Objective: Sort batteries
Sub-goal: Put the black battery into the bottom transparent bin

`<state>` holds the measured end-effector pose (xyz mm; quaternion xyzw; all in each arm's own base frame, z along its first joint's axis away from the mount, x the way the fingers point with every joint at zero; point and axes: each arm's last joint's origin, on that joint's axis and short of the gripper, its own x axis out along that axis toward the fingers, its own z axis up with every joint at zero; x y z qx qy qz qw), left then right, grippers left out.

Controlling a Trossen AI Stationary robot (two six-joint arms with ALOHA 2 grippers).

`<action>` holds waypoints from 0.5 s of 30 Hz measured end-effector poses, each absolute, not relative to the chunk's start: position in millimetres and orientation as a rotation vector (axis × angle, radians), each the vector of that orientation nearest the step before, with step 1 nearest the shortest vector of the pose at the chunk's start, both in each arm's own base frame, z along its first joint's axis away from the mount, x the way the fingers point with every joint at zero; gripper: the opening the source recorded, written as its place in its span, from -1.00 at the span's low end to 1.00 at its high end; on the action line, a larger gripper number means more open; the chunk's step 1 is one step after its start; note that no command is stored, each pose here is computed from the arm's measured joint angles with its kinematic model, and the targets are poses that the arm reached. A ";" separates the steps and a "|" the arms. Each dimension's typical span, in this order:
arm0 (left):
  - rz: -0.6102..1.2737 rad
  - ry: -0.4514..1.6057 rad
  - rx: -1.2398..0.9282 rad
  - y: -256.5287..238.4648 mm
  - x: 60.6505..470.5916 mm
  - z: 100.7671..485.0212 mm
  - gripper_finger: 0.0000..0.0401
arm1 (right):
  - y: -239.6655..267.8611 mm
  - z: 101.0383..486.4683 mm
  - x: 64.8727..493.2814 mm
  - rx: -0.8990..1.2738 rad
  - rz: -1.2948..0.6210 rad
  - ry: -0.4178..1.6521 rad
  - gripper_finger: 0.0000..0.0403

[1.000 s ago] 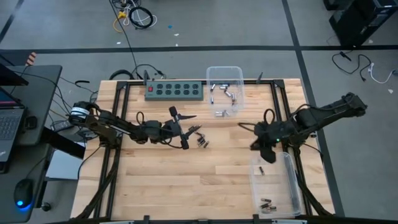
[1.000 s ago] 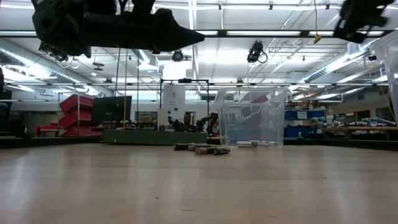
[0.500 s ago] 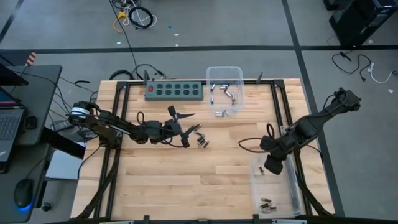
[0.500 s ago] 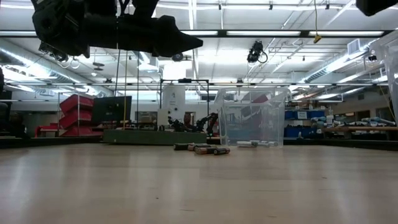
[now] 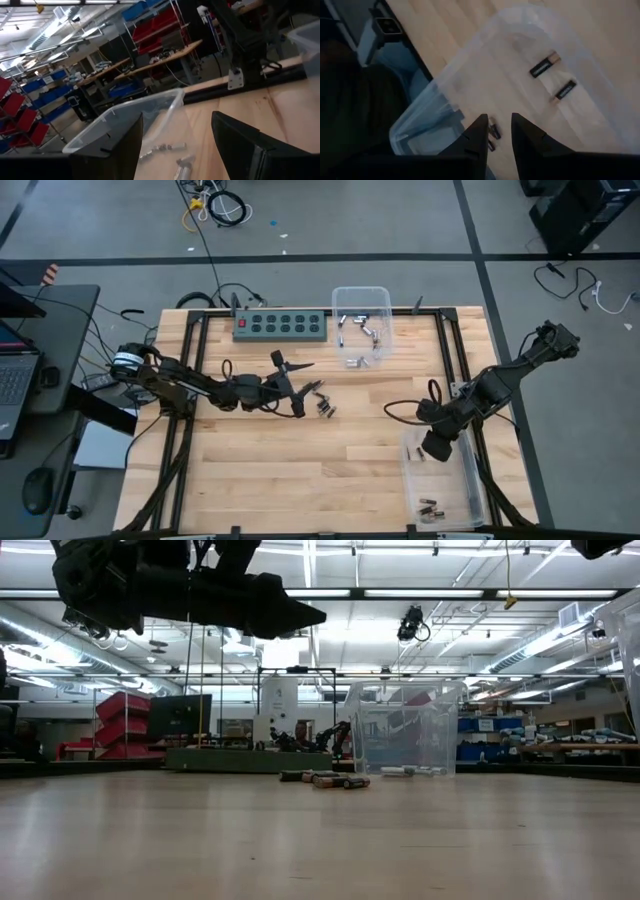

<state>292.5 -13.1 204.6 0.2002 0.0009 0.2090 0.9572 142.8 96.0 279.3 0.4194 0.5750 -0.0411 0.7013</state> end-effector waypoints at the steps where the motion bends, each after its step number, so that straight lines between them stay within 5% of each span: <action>1: 0.422 0.013 0.408 -13.1 292.7 203.6 0.18 | 96.4 279.8 143.5 0.935 -0.082 1.272 -0.65; 15: 0.368 0.344 0.362 -12.4 288.9 168.7 0.18 | 89.7 310.2 174.2 0.589 0.186 0.706 -0.69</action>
